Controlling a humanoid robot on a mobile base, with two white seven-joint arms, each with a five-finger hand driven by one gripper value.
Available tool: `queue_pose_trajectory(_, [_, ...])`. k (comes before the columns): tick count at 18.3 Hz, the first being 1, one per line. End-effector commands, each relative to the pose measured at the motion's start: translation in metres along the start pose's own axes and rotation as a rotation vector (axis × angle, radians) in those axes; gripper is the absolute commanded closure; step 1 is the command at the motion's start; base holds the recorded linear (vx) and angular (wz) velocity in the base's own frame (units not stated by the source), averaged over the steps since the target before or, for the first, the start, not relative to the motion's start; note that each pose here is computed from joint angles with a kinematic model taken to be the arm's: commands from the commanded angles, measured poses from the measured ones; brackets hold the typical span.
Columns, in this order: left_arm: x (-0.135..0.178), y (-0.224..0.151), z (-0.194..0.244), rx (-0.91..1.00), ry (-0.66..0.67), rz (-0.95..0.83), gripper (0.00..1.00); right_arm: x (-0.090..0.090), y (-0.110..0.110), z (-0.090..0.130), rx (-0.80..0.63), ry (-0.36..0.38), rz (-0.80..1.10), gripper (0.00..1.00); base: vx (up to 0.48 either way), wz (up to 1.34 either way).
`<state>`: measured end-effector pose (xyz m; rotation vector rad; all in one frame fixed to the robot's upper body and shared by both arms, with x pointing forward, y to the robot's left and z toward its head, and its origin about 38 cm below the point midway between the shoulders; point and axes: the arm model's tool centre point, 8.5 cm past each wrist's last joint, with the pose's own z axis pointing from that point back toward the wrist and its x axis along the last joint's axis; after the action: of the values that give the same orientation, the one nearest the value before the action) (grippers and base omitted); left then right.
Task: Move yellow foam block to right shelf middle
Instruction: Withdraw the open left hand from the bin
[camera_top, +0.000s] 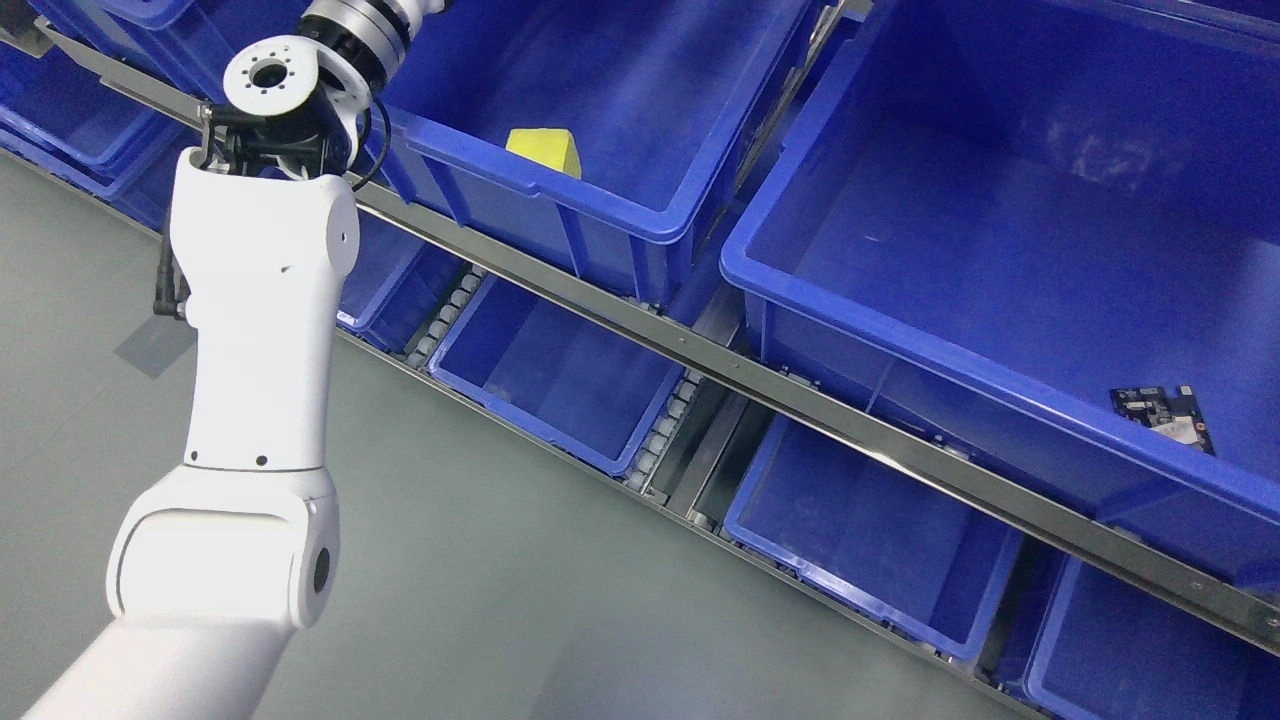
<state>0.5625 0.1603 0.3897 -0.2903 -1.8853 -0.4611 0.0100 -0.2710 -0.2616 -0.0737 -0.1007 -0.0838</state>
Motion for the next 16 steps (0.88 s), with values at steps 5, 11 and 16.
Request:
queue_pose_trajectory(5, [0.056, -0.034, 0.089, -0.030, -0.414, -0.088, 0.00, 0.008, -0.011, -0.001, -0.016, -0.021, 0.002, 0.00, 0.004, 0.00])
queue_pose_trajectory(11, [-0.012, -0.024, 0.133, 0.055, -0.314, -0.034, 0.00, 0.008, -0.011, -0.001, -0.016, -0.021, 0.002, 0.00, 0.000, 0.00])
queue_pose_trajectory(16, [-0.038, -0.004, 0.153, 0.131, -0.221, 0.005, 0.00, 0.008, -0.011, -0.001, -0.016, -0.021, 0.002, 0.00, 0.000, 0.00])
